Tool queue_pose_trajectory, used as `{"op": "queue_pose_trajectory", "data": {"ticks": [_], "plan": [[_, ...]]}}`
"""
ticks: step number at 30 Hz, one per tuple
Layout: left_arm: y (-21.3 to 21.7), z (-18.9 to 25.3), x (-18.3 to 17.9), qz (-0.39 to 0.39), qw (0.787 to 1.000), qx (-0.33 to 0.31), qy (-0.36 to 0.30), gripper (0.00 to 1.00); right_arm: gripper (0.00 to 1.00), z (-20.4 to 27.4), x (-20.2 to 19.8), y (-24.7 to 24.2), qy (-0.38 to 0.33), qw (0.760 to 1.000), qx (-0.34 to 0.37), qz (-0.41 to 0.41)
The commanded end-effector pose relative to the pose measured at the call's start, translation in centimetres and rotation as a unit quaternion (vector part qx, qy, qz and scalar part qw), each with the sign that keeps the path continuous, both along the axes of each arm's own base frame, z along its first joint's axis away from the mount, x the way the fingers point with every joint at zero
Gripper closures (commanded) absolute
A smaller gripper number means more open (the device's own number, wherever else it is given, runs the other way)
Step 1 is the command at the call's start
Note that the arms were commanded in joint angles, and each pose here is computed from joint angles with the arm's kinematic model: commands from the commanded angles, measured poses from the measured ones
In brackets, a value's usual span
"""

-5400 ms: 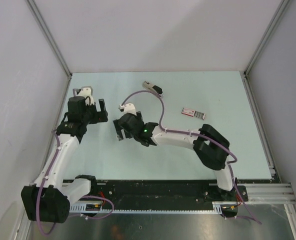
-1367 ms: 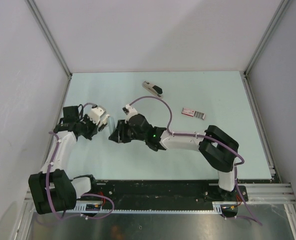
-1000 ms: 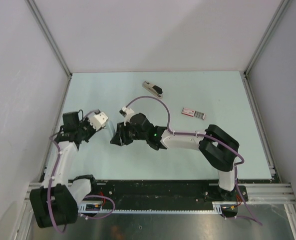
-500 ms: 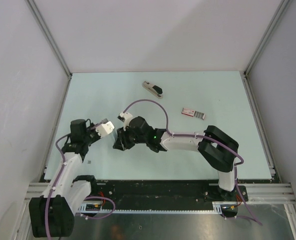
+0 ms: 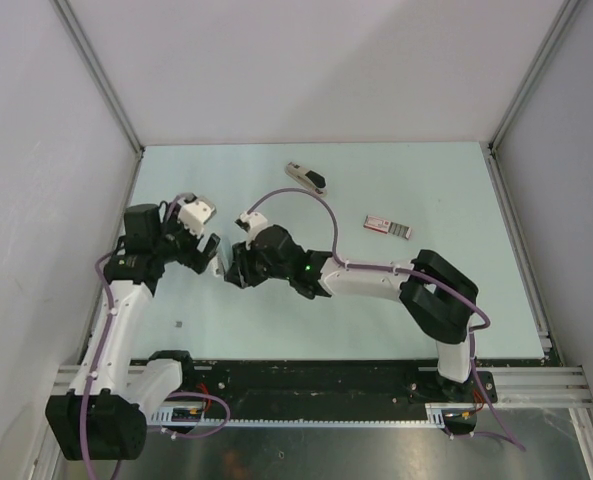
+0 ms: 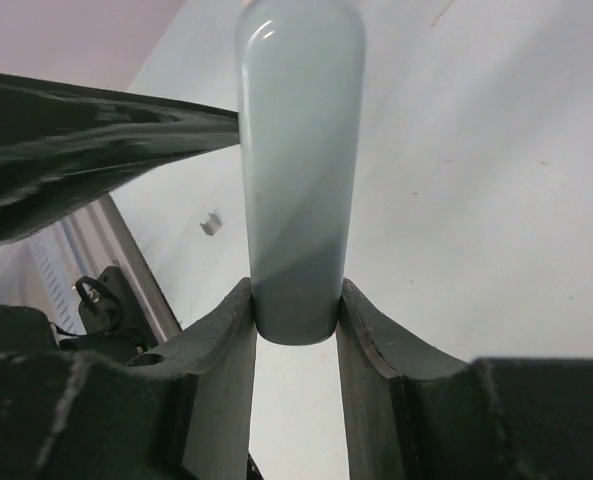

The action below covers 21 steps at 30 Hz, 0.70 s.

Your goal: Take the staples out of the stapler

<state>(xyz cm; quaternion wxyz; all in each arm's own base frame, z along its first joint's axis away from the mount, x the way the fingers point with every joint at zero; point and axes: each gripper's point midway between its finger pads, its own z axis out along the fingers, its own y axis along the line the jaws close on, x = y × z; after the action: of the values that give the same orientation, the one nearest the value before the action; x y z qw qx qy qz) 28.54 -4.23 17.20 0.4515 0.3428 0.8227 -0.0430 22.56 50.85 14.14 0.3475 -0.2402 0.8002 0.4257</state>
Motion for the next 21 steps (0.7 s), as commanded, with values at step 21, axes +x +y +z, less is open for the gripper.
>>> {"op": "queue_pose_trajectory", "data": {"ticks": [21], "plan": [[3.1,7.8,1.2,0.186,0.967,-0.175,0.006,0.01,1.00,-8.5,1.9,2.8,-0.020,0.966,-0.257,-0.025]]}}
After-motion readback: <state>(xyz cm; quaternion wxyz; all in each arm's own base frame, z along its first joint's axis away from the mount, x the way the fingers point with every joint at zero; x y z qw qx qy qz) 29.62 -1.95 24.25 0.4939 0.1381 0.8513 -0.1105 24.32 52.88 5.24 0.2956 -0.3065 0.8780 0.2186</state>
